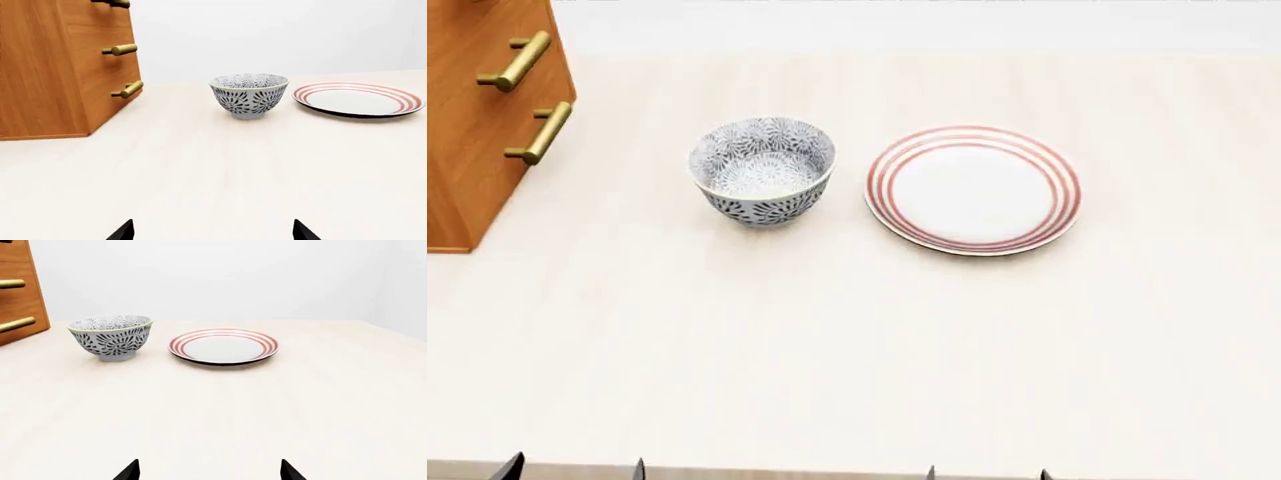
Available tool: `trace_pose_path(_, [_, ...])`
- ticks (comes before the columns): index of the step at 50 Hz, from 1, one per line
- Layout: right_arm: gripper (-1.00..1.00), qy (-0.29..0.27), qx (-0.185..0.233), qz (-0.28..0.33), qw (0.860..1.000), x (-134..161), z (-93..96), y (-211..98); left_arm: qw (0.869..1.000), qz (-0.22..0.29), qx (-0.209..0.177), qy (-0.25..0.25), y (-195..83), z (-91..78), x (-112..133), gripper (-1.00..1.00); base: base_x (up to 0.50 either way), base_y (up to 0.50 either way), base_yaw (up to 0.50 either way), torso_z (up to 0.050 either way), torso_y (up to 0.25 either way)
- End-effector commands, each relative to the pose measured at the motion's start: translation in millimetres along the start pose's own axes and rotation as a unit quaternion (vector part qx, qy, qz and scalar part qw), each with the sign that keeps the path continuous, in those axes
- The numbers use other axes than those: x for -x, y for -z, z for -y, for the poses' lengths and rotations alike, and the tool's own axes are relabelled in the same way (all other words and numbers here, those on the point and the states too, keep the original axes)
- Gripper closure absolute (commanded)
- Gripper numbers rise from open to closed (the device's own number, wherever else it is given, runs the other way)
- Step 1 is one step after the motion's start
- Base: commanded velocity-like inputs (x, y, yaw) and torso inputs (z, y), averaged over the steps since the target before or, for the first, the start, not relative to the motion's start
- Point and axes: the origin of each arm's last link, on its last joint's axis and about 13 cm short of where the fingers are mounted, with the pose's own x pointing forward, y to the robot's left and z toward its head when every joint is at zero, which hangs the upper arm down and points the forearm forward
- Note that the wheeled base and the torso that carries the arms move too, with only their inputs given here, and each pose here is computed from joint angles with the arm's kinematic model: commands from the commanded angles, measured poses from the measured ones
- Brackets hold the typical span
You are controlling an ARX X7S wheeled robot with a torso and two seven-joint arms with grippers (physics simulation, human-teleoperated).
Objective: Open the top drawer of the cabinet.
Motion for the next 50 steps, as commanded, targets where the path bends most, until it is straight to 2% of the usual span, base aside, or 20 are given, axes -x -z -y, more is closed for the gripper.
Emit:
trace_pose_path(1, [-1.0, -0.001, -0.003, 0.005, 1.0, 0.2, -0.3, -0.6, 1.0, 0.004, -0.003, 0.004, -0.8, 0.1, 0.0, -1.0, 0.0, 0.0, 0.0, 0.05, 0.0])
trace_pose_path(37, [-1.0, -0.008, -0.024, 0.025, 0.999, 1.6, 0.7, -5.1, 1.0, 0.015, -0.003, 0.005, -4.2, 0.6, 1.8, -1.0, 0.0, 0.0, 0.0, 0.05, 0.0])
trace_pose_path(43, [-1.0, -0.014, -0.044, 0.039, 0.998, 3.2, 1.2, -7.1, 1.0, 0.016, 0.0, 0.008, -4.0, 0.8, 1.7, -1.0, 0.2, 0.0, 0.0, 0.0, 0.0])
trace_pose_path(50, [-1.0, -0.018, -0.042, 0.04, 0.998, 3.4, 0.7, -6.7, 1.0, 0.017, -0.001, 0.009, -2.7, 1.0, 1.3, -1.0, 0.5, 0.0, 0.0, 0.0, 0.0])
